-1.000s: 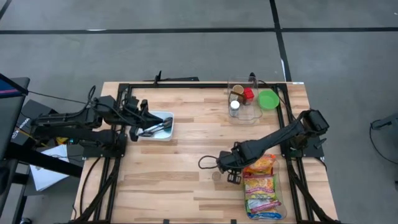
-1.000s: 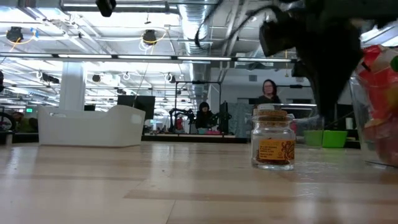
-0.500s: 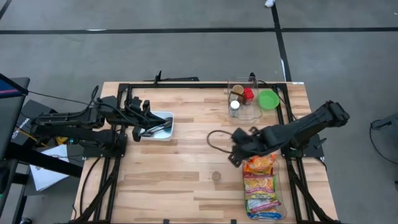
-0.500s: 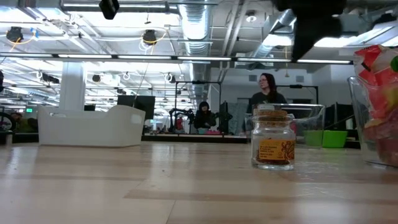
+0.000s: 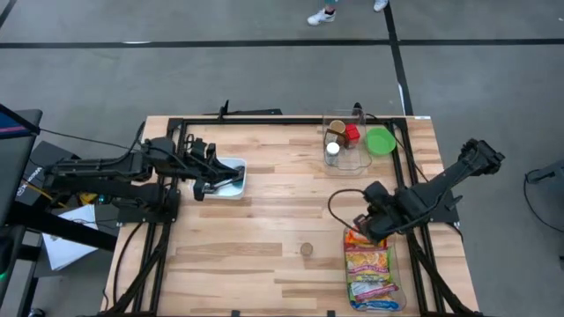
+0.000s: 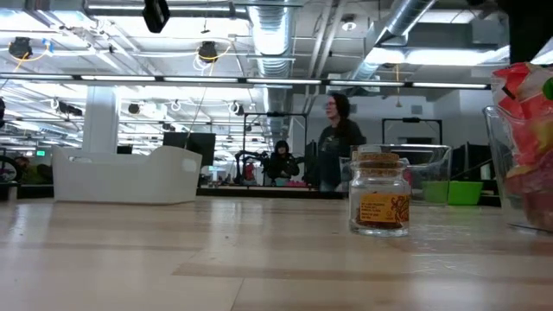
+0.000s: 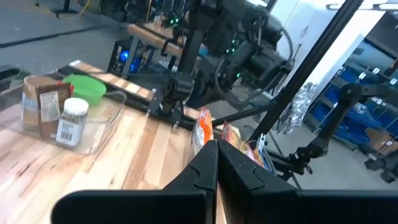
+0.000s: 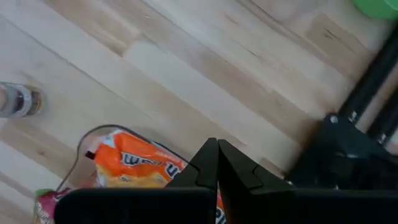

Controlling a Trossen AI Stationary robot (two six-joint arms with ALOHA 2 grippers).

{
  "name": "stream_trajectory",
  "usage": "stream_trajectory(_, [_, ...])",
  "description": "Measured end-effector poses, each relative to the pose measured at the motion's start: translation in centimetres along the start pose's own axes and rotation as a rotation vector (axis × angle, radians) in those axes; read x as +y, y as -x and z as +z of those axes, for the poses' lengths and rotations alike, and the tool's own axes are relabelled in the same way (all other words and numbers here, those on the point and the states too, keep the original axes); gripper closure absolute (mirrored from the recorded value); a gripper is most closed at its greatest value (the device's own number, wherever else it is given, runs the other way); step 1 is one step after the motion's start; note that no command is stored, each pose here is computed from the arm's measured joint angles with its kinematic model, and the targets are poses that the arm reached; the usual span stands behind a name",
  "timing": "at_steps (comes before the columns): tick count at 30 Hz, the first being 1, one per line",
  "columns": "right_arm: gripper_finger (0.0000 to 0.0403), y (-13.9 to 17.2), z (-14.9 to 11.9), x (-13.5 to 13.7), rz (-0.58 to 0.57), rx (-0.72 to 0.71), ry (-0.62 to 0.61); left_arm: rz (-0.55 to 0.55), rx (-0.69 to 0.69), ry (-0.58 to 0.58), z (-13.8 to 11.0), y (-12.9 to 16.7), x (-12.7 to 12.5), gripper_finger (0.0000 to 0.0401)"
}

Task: Pick & Place Food Item
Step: Adjust the bottom transparent bin

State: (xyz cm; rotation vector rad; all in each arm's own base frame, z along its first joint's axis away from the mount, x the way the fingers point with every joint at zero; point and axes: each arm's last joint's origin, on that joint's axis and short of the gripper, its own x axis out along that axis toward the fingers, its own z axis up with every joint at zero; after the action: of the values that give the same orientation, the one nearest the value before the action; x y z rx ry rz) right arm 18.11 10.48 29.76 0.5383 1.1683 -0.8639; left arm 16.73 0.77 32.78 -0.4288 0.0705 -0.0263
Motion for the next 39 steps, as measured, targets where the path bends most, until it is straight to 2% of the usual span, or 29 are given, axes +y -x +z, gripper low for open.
stream_trajectory(5, [0.0403, 0.5, -1.3, -0.6, -0.043, 0.024, -0.029, 0.007, 0.026, 0.006, -0.3, -0.6, 0.1, 0.0401])
stream_trajectory(11, [0.0403, 1.0, -2.7, -0.8, -0.025, 0.079, -0.053, -0.009, 0.031, 0.005, -0.5, -0.9, -0.1, 0.0401])
stream_trajectory(16, [0.0403, -0.1, -4.1, -0.9, -0.055, 0.121, -0.066, -0.017, 0.029, 0.004, -0.5, -0.9, -0.2, 0.0401])
stream_trajectory(20, [0.0403, -1.2, -5.0, -0.4, -0.011, 0.138, -0.082, -0.018, 0.028, 0.008, -0.5, -0.9, -0.2, 0.0401])
stream_trajectory(32, [0.0403, -1.5, -4.7, 0.6, 0.088, 0.101, -0.105, -0.018, 0.026, 0.008, -0.4, -0.9, -0.2, 0.0401])
stream_trajectory(39, [0.0403, -1.6, -4.5, 0.3, 0.055, 0.069, -0.111, -0.018, 0.026, 0.008, -0.4, -0.9, -0.2, 0.0401])
